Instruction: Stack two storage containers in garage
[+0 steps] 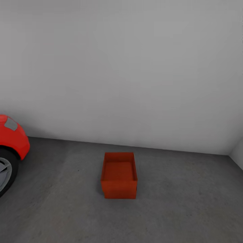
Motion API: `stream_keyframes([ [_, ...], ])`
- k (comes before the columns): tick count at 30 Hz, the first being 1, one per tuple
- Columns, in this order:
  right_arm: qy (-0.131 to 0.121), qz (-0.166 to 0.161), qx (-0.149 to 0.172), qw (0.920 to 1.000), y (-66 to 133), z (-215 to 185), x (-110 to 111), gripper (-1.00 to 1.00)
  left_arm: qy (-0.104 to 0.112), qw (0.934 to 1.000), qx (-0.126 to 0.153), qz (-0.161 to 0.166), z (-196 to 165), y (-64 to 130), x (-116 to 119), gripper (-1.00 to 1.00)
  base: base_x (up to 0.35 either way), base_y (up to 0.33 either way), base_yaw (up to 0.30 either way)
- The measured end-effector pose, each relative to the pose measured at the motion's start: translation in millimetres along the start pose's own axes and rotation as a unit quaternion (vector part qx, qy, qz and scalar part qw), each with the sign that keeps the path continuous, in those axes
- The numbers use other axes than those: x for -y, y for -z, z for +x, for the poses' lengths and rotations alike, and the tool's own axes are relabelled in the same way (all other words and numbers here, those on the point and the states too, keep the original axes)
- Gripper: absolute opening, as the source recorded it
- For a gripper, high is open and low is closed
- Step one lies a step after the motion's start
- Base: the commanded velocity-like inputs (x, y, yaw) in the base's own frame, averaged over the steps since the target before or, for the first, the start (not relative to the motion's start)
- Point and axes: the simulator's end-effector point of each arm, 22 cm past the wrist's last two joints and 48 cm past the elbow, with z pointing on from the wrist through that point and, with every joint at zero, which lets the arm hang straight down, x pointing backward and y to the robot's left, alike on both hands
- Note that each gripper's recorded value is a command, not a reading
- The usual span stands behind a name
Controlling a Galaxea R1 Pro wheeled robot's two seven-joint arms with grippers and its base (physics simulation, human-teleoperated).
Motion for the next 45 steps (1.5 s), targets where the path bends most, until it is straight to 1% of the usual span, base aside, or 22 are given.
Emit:
stream_keyframes([
  [45, -0.001, 0.006, 0.037, 0.9993, 1.7, -28, 5, 1.0, 0.009, 0.9993, 0.034, 0.009, -28, 5.5, 6, 1.0, 0.0, 0.0, 0.0],
])
